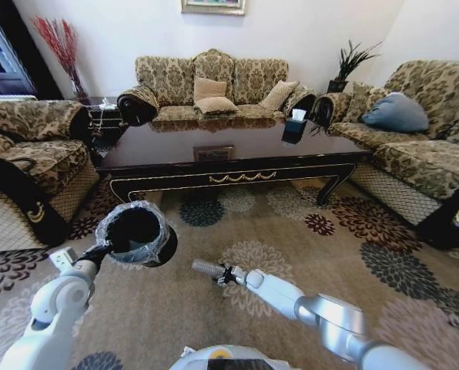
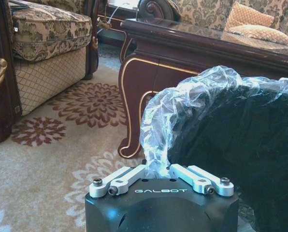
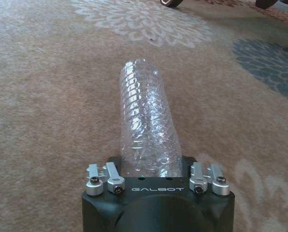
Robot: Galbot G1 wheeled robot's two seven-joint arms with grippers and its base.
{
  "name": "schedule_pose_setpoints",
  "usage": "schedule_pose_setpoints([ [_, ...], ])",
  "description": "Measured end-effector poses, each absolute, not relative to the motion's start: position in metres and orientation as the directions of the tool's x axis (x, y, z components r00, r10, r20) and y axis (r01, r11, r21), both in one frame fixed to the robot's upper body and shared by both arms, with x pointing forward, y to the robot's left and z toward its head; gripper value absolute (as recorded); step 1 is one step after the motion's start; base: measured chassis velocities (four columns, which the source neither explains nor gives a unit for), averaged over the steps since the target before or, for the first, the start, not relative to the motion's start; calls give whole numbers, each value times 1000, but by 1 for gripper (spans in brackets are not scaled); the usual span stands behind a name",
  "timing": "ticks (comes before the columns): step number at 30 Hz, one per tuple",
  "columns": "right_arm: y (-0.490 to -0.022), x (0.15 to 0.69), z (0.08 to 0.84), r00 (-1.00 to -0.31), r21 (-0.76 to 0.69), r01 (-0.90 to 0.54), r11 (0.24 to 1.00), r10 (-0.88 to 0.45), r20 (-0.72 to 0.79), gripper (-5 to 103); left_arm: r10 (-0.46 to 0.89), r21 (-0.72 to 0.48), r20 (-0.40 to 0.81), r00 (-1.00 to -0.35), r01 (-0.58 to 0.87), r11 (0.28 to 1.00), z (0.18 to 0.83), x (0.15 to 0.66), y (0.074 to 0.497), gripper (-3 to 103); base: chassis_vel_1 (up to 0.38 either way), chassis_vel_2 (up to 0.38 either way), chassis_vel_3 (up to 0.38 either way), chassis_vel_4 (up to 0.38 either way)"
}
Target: Move to the front of the table and pick up the trash from the floor, then place it into the trash bin.
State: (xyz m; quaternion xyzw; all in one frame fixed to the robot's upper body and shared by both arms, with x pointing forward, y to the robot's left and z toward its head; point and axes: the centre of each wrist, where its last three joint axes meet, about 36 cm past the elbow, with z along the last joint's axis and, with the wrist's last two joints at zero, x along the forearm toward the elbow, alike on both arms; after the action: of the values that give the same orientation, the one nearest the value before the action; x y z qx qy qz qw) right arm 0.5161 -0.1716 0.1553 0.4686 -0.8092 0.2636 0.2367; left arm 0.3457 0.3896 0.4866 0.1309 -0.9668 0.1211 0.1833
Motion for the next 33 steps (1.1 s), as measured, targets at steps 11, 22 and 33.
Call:
schedule_pose_setpoints([
  [11, -161, 549, 214, -555, -203, -830, 519, -738, 383, 30, -217, -170, 420, -881, -311, 935, 467, 350, 393, 2, 0, 0, 0, 0],
  [22, -111, 605, 369, -605, -218, -732, 646, -763, -228, 27, -201, -168, 452, -869, -304, 938, 451, 353, 386, 2, 0, 0, 0, 0],
  [33, -37, 530, 445, -422, -198, -847, 493, -851, -313, 27, -163, -197, 424, -891, -267, 943, 461, 352, 370, 2, 0, 0, 0, 0],
])
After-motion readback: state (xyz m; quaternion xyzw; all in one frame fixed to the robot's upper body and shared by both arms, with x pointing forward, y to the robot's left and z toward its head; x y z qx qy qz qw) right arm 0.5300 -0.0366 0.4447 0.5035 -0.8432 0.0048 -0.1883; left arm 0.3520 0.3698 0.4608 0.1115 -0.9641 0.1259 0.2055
